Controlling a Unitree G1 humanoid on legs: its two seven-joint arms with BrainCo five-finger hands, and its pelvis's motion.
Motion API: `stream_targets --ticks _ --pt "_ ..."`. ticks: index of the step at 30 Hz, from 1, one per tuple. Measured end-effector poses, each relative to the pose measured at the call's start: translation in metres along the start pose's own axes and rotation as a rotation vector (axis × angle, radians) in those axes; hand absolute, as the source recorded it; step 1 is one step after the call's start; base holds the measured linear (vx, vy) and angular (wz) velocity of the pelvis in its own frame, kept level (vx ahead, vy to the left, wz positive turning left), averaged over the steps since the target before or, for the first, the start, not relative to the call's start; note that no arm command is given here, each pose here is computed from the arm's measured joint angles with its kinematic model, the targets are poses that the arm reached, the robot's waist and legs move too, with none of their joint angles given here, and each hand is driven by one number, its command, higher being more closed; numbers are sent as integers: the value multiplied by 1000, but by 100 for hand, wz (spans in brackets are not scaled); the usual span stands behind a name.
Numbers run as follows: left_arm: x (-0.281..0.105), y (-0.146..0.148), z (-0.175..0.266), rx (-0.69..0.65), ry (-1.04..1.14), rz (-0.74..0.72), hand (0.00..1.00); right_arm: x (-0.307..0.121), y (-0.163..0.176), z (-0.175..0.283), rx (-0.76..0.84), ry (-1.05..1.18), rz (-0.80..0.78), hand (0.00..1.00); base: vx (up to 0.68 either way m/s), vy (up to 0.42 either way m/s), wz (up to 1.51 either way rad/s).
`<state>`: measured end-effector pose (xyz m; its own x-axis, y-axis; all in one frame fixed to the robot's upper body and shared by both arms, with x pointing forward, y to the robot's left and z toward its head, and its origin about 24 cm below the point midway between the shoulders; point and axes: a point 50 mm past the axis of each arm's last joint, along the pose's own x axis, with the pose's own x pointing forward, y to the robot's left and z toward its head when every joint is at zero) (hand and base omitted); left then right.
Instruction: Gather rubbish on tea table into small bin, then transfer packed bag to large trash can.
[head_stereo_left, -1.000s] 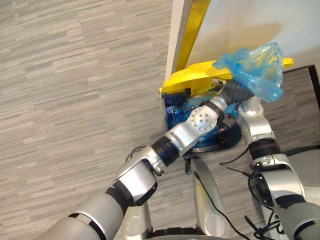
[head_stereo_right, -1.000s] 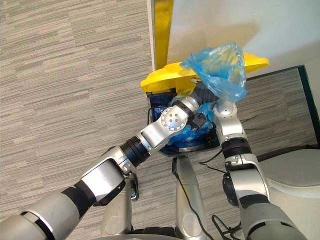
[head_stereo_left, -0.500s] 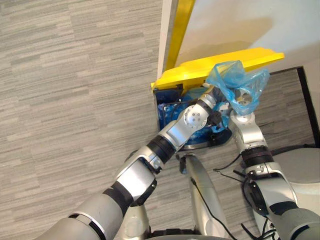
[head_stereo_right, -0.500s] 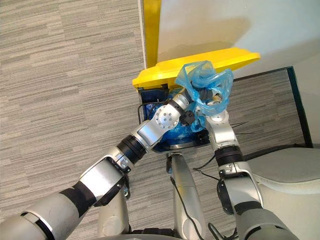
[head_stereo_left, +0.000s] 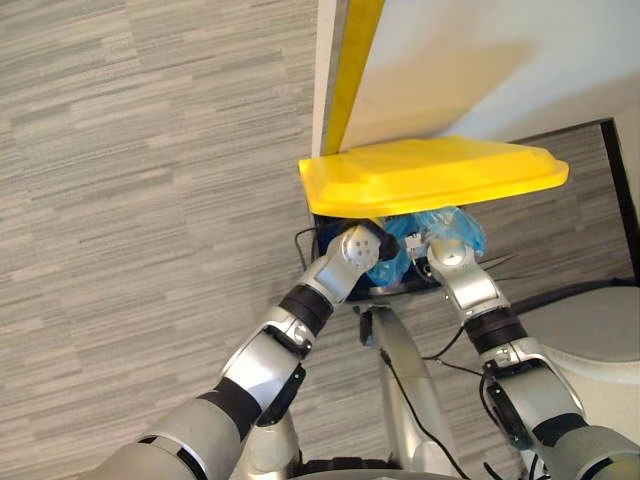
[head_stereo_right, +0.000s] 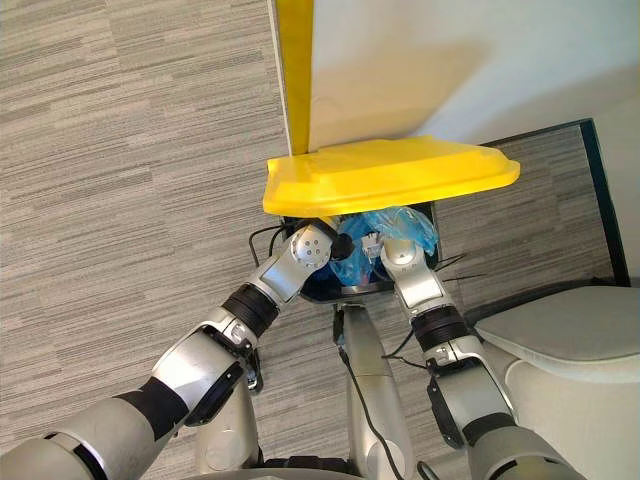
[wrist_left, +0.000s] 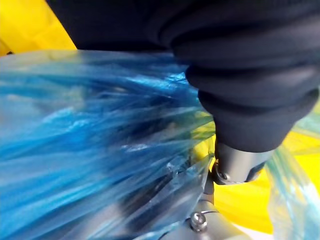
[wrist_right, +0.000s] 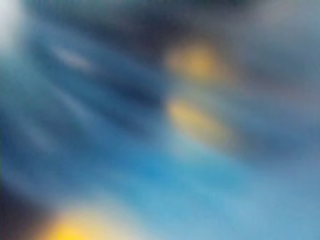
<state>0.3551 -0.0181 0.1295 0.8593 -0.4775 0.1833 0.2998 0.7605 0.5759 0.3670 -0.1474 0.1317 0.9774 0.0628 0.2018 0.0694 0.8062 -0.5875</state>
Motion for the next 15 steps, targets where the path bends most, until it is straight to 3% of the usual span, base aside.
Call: stream_targets --ticks 2,5,7,10,15 --pt "-6 -2 -16 14 53 -15 0 0 -3 -8 -78 20 2 0 -6 9 21" --pt "-35 -3 -79 53 322 -45 0 3 -18 -12 -210 15 -22 0 -4 20 7" --pt "-75 -1 -129 70 530 -56 0 3 -35 -23 -361 39 -43 0 -12 18 13" --pt "-96 5 -149 73 611 -45 0 -2 -43 -49 -482 143 -25 0 -20 12 10" --pt "-92 8 -145 55 582 -29 0 -4 -45 -60 -542 184 -9 0 -14 25 -1"
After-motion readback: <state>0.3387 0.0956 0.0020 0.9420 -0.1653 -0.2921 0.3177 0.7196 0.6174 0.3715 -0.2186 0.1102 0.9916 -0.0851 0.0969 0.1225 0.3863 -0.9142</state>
